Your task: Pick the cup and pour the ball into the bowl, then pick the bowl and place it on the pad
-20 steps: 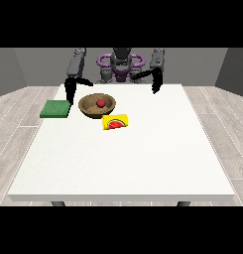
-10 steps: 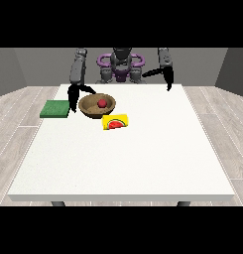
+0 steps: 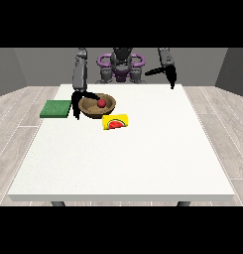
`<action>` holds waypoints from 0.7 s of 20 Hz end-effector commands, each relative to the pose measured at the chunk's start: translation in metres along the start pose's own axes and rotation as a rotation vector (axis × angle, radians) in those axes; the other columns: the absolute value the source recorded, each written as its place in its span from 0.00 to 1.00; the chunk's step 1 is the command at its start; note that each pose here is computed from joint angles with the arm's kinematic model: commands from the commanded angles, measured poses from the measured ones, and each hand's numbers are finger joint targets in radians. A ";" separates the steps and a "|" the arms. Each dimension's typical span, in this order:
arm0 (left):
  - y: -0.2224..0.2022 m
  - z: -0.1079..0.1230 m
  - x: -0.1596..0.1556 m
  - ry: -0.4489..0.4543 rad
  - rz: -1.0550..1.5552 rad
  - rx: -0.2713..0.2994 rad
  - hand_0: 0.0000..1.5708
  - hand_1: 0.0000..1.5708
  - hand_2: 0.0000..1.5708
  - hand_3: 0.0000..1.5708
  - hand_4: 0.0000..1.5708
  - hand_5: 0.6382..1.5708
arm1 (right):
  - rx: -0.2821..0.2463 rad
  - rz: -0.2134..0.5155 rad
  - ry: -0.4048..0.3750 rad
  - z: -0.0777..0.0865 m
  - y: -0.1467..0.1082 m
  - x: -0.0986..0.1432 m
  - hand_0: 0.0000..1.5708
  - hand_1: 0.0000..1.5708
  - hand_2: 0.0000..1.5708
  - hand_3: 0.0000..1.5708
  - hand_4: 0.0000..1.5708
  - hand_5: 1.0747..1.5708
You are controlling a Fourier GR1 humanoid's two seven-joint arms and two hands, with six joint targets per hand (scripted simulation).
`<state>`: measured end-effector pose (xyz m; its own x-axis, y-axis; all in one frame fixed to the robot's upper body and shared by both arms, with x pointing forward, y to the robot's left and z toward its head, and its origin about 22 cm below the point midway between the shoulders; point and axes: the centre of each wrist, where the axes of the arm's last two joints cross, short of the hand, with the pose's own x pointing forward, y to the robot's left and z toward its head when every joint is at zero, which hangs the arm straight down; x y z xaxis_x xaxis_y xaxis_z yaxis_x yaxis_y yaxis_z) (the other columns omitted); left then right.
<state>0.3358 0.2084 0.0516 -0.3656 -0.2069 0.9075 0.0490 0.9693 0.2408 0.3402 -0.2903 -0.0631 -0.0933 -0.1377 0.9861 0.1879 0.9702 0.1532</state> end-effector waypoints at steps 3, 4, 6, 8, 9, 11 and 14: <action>0.004 -0.012 0.020 -0.064 0.004 -0.005 0.00 0.00 0.00 0.00 0.00 1.00 | -0.203 0.012 0.195 0.020 -0.010 -0.026 0.50 0.50 0.25 0.00 0.28 0.92; -0.007 0.000 0.015 -0.068 0.016 -0.026 0.00 0.00 0.00 0.00 0.05 1.00 | -0.233 0.109 0.215 0.034 -0.033 -0.033 0.92 0.92 1.00 0.00 0.30 0.88; -0.007 -0.017 0.027 -0.097 0.028 -0.043 0.00 0.00 0.00 0.00 0.30 0.99 | -0.236 0.318 0.203 0.024 -0.035 -0.022 1.00 1.00 1.00 0.69 0.54 0.87; -0.007 -0.016 0.025 -0.087 0.033 -0.058 0.00 0.00 0.00 0.00 0.36 0.98 | -0.244 0.465 0.220 0.035 -0.044 -0.027 1.00 1.00 1.00 1.00 0.59 0.93; -0.008 -0.014 0.025 -0.057 0.035 -0.074 0.00 0.00 0.00 0.00 0.38 0.97 | -0.256 0.525 0.237 0.045 -0.048 -0.034 1.00 1.00 1.00 0.96 0.60 0.96; -0.021 -0.006 0.017 -0.052 0.048 -0.078 0.00 0.00 0.00 0.00 0.45 0.94 | -0.319 0.579 0.224 0.029 -0.048 -0.019 1.00 1.00 1.00 0.95 0.59 0.98; 0.003 -0.001 -0.004 0.032 0.060 -0.062 0.00 0.00 0.00 0.00 0.57 0.89 | -0.323 0.603 0.290 0.015 -0.029 -0.010 1.00 1.00 1.00 0.80 0.57 0.99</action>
<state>0.3393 0.1999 0.0646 -0.3928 -0.1623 0.9052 0.1230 0.9662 0.2266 0.3257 -0.3232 -0.0662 0.1535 0.3075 0.9391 0.4279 0.8360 -0.3437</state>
